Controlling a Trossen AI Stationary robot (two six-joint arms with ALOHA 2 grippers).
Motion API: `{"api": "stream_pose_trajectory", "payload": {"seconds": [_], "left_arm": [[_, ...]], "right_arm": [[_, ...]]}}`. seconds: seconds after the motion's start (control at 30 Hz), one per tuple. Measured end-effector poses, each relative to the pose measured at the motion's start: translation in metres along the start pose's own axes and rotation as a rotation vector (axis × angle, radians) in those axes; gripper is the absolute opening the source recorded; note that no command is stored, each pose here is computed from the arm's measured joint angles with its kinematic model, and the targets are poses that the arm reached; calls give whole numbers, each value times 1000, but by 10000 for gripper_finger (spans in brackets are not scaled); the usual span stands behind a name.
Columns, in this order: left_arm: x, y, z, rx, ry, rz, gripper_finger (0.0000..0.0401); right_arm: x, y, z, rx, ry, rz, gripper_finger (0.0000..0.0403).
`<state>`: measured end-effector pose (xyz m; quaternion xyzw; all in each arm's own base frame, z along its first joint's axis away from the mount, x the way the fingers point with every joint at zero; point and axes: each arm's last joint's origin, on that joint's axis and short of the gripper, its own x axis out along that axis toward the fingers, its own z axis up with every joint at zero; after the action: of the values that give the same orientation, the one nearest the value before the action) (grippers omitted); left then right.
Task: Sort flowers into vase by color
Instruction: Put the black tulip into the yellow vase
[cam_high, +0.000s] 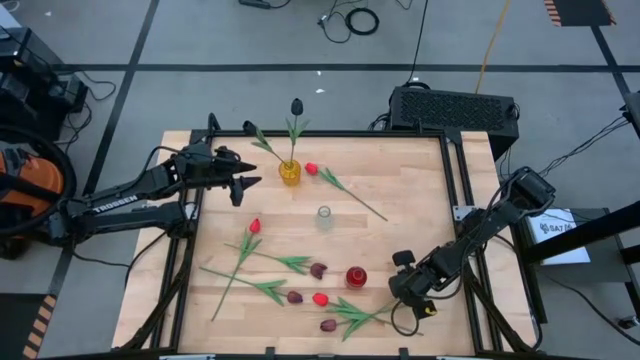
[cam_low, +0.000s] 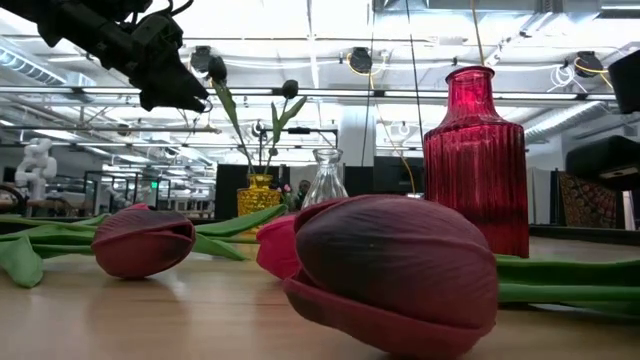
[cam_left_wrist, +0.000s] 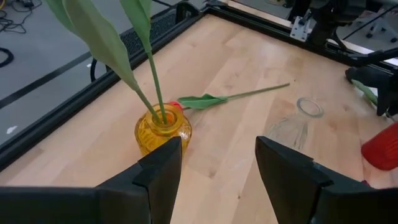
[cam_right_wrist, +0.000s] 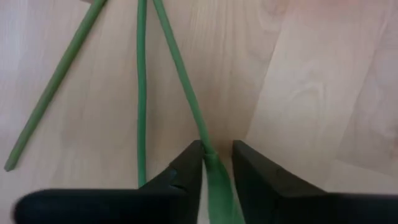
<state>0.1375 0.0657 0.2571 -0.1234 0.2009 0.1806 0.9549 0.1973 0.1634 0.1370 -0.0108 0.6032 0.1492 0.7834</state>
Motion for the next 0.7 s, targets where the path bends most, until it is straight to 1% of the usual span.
{"api": "stream_pose_trajectory", "payload": {"seconds": [0.1, 0.17, 0.3, 0.4, 0.6, 0.7], "left_arm": [[0, 0, 0, 0, 0, 0, 212], [0, 0, 0, 0, 0, 0, 212], [0, 0, 0, -10, -1, 0, 212], [0, 0, 1, -26, -14, -2, 212], [0, -1, 5, -24, -48, -8, 212], [0, -1, 5, -49, -50, -30, 212]], "right_arm": [[0, 0, 0, -2, 3, 6, 26], [0, 1, 0, -3, 7, 18, 9], [-2, 2, 1, 9, 29, 27, 10], [-13, 7, 9, -5, 56, 33, 4], [-51, 20, 33, -67, 112, 13, 2], [-75, 26, 44, -78, 130, 5, 2]]}}
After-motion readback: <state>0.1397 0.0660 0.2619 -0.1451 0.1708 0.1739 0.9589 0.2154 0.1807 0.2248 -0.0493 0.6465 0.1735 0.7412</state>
